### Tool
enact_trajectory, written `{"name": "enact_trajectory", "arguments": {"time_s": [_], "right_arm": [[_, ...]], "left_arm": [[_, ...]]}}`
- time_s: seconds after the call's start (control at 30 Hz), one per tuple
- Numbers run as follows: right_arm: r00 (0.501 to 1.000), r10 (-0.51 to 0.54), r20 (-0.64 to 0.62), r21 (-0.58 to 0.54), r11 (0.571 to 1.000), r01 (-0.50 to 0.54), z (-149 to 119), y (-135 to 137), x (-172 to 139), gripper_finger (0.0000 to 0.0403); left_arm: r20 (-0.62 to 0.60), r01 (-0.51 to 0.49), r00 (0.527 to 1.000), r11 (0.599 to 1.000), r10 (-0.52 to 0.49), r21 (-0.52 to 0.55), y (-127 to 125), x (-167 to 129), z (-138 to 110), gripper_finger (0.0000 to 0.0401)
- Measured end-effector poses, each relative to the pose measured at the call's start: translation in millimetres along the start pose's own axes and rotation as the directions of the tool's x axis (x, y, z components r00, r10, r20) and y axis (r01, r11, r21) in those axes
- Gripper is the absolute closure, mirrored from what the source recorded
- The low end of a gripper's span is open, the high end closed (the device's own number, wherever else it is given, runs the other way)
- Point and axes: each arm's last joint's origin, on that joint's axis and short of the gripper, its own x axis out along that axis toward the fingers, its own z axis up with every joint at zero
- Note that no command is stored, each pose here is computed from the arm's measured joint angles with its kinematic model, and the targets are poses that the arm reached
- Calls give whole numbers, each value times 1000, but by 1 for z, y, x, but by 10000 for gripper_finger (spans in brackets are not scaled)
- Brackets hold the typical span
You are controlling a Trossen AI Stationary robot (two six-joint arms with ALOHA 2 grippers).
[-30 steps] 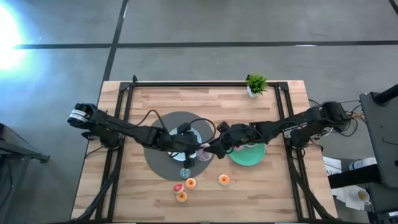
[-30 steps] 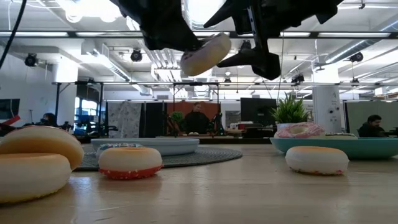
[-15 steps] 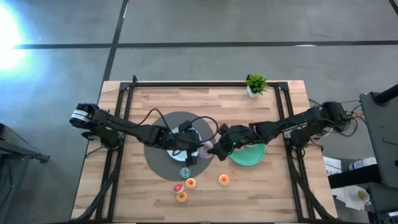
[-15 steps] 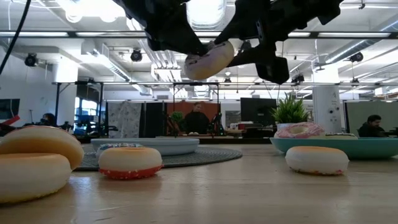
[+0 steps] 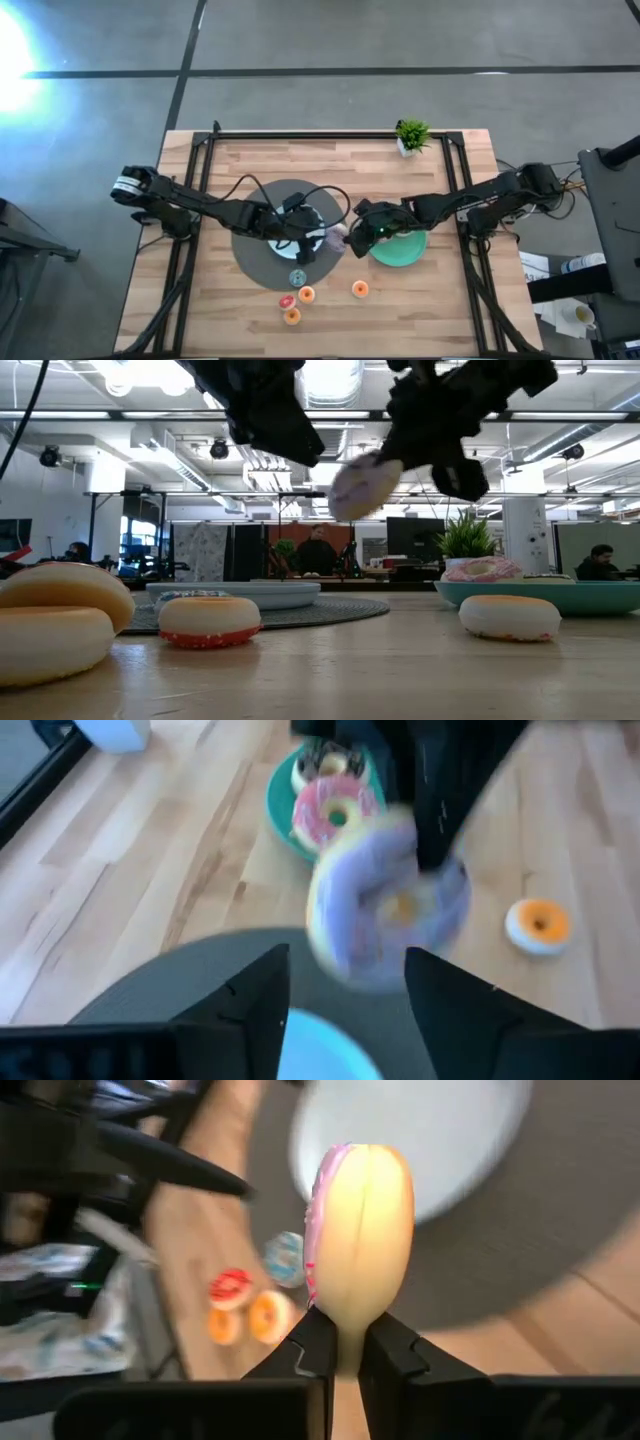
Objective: Pick & Place donuts
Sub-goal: Put the big purple donut on the blue and green plate
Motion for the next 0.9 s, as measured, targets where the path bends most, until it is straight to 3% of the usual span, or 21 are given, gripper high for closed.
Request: {"name": "enact_trajectory", "arguments": {"time_s": [0.3, 0.47, 0.7, 0.9], "right_arm": [[959, -257, -121, 49, 963, 265, -12, -21, -65, 383], [936, -243, -254, 89, 958, 273, -25, -34, -96, 383], [882, -257, -395, 78, 947, 311, -47, -59, -87, 383], [902, -217, -373, 60, 964, 257, -50, -66, -70, 372]], "left_arm": [[-193, -39, 980, 999, 43, 24, 5, -6, -19, 211], [-216, -44, 975, 999, 48, 24, 4, -6, -22, 211], [-245, -49, 968, 998, 54, 26, 5, -7, -25, 211], [-290, -50, 956, 999, 51, 11, 7, -10, -28, 211]]}}
